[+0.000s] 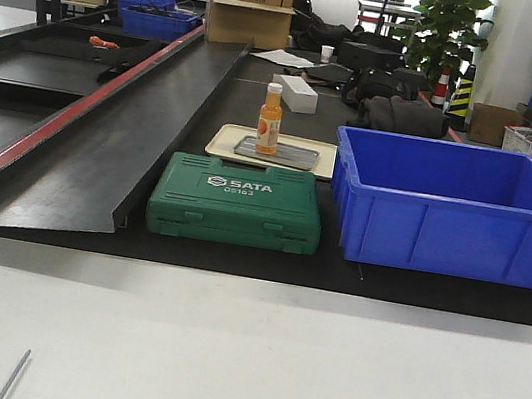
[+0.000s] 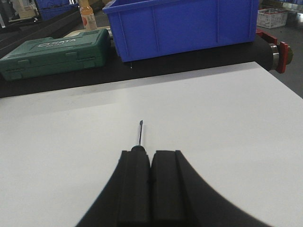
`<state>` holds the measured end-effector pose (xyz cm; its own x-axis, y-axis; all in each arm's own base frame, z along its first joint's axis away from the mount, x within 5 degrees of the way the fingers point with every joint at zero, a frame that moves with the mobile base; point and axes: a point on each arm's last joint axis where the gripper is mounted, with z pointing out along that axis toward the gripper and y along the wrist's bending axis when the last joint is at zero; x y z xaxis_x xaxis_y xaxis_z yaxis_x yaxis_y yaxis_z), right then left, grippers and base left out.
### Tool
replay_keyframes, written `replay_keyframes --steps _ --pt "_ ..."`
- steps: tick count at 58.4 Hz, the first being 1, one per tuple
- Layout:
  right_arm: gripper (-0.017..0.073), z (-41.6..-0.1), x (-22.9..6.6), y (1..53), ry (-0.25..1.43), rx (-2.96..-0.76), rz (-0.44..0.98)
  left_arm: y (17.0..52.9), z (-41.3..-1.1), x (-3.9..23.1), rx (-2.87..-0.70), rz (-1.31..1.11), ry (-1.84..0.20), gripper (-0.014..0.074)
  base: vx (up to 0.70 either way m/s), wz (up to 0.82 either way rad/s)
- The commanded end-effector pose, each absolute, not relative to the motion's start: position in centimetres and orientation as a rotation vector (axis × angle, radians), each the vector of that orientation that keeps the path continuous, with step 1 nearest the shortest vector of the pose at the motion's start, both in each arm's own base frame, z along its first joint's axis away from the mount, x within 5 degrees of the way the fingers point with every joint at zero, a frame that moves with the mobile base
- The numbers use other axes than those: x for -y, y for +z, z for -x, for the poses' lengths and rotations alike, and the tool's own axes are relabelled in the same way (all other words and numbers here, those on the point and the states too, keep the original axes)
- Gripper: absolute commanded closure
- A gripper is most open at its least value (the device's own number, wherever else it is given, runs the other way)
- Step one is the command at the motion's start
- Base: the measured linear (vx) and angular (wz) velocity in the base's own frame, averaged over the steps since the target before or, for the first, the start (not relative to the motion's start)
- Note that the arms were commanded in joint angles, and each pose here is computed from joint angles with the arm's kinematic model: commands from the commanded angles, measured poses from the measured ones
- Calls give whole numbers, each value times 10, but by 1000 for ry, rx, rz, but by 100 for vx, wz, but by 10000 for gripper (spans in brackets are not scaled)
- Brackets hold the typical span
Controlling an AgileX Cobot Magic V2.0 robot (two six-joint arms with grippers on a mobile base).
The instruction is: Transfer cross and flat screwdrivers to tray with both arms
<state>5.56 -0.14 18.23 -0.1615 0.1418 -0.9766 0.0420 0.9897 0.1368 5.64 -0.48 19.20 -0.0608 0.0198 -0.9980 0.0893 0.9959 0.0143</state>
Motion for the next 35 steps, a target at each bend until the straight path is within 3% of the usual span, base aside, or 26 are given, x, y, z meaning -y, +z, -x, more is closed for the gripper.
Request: replay_keyframes --steps 1,35 --pt "567 -56 2 188 82 -1652 -127 209 -54 5 -1510 -71 -70 591 0 0" --pt "567 -57 1 190 110 -1624 -146 209 -54 5 -1510 -71 -70 591 0 0"
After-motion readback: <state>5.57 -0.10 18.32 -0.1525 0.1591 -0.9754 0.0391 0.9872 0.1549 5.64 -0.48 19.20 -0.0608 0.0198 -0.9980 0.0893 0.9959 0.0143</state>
